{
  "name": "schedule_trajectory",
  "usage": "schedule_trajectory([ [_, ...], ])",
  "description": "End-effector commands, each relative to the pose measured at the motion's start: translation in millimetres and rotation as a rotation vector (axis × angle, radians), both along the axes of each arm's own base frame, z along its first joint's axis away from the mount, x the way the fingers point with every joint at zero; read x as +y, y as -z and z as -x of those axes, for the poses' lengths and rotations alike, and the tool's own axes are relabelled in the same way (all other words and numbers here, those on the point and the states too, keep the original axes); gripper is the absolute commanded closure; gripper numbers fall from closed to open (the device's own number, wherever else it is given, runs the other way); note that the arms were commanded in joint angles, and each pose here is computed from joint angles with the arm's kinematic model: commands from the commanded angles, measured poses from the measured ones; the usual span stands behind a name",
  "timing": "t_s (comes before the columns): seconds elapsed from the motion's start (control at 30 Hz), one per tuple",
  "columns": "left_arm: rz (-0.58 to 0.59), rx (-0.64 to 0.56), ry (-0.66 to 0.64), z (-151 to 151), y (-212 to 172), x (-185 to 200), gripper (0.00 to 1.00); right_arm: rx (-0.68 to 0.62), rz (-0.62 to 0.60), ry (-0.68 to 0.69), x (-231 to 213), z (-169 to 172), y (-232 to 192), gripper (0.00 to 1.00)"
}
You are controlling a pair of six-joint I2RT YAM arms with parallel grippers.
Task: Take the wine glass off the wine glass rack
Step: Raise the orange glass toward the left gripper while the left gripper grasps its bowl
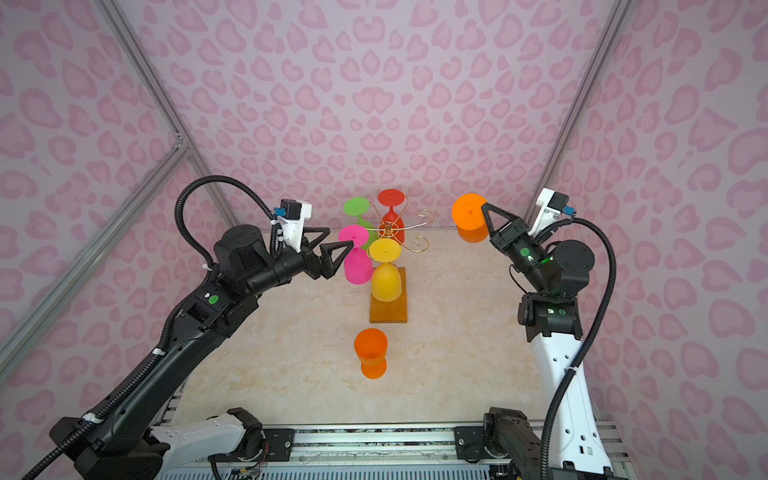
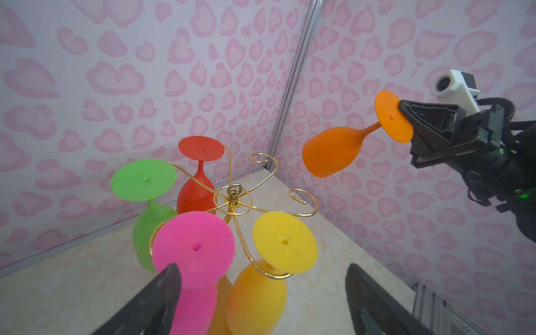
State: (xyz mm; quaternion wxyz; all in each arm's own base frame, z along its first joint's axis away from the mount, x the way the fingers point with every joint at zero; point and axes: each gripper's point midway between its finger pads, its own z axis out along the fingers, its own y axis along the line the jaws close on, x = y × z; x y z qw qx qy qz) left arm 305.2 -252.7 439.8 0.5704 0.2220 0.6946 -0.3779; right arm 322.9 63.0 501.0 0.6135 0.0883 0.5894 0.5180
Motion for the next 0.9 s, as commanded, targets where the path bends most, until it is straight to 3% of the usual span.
schedule_trajectory([
  [0.0,0.134,-0.036,0.194,16.1,-23.3,-18.5,0.11,-0.159,-0.030,0.006,1.0,21.4,-36.8,1.00],
  [0.2,0.198,-0.024,0.326,15.5,-26.4,-32.4,0.13,-0.245,-0.027,-0.062,29.2,38.3,-60.5,1.00],
  [0.5,0.324,-0.044,0.490,15.6,-35.2,-38.1,0.14,-0.332,-0.121,-0.346,99.0,49.4,-69.8,1.00],
  [0.87,0.387,-0.065,0.455,-7.8,-35.8,-18.7,0.14,-0.311,-0.221,-0.588,142.0,48.3,-63.7,1.00],
])
